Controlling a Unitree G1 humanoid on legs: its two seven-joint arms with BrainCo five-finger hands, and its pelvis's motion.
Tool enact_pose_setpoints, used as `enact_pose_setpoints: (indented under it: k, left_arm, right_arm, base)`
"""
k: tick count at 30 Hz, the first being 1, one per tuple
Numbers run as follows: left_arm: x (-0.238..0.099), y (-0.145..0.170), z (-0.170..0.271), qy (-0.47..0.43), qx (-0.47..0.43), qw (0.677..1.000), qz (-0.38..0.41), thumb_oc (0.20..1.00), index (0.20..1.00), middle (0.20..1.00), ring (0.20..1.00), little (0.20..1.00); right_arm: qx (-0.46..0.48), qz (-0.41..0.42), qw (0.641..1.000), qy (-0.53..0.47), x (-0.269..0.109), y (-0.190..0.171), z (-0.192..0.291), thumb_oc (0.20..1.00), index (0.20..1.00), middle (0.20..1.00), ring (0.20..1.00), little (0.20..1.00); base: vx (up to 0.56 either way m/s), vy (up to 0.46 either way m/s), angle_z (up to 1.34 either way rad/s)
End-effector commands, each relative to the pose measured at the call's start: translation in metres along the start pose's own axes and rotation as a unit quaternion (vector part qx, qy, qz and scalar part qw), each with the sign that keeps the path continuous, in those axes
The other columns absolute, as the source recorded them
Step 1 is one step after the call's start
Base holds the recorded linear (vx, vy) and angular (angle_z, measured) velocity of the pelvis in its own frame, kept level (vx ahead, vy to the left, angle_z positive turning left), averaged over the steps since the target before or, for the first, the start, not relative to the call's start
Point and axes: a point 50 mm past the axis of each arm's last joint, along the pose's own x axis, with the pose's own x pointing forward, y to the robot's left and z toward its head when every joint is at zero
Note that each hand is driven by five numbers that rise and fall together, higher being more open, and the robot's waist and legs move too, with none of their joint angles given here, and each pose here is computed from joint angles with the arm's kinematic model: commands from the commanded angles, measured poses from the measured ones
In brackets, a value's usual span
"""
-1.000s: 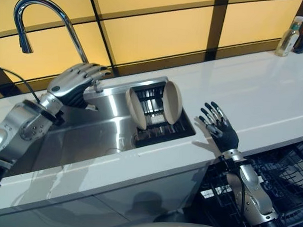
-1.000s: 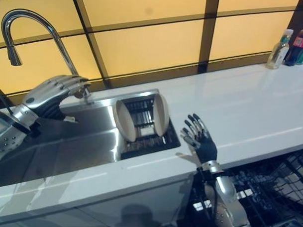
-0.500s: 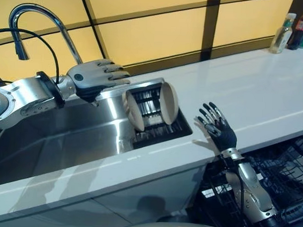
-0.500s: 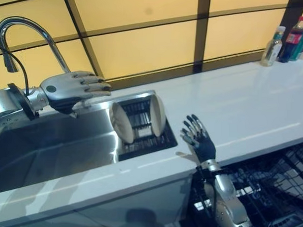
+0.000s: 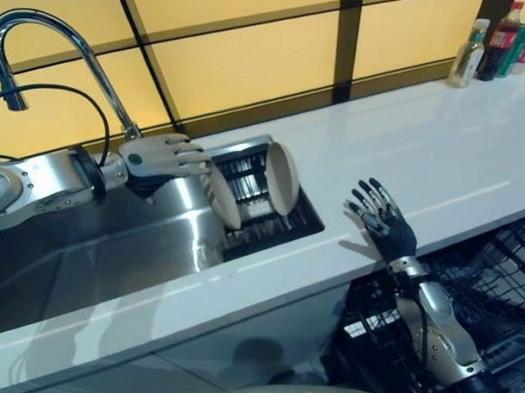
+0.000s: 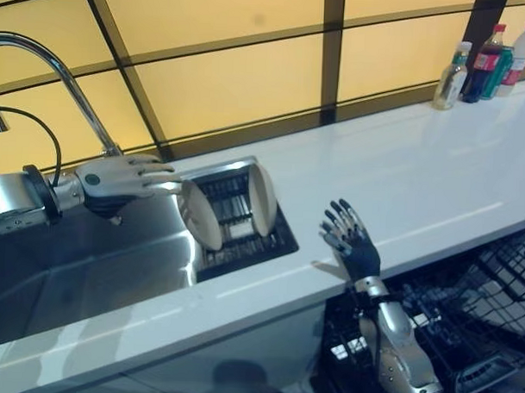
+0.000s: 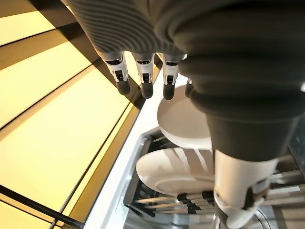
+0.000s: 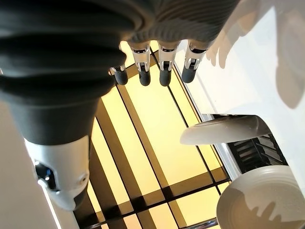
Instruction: Pick up plates and place into dishwasher.
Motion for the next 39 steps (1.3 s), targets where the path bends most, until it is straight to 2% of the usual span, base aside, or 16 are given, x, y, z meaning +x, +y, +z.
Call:
enact_pose_setpoints:
  k: [1, 8, 23, 39]
  left_arm:
    - [-0.017, -0.007, -0.019, 0.045, 0.012, 0.999, -0.014, 1.000, 1.000, 1.000, 1.000, 1.000]
    - [-0.020, -0.022, -0.015, 0.029, 0.049, 0.998, 0.015, 1.000, 1.000, 1.000, 1.000, 1.000]
    - [-0.029, -0.056, -0.003, -0.004, 0.089, 0.996, -0.007, 1.000, 1.000, 1.000, 1.000, 1.000]
    - [-0.038, -0.084, 0.006, 0.027, 0.112, 0.993, 0.029, 1.000, 1.000, 1.000, 1.000, 1.000]
  right_arm:
    - [-0.003, 0.028, 0.997, -0.066, 0.006, 0.007, 0.028, 1.000, 1.000, 1.000, 1.000, 1.000]
    - [0.000, 0.021, 0.998, -0.060, 0.002, 0.005, 0.024, 1.000, 1.000, 1.000, 1.000, 1.000]
    - [0.001, 0.008, 0.999, -0.049, -0.004, -0.001, 0.023, 1.000, 1.000, 1.000, 1.000, 1.000]
    - [0.000, -0.002, 0.999, -0.035, -0.010, -0.007, 0.024, 1.000, 1.000, 1.000, 1.000, 1.000]
  base:
    - [0.03, -0.010, -0.03]
    - [0.05, -0.015, -0.01]
    - [0.04, -0.021, -0.07]
    - [0.04, -0.024, -0.04]
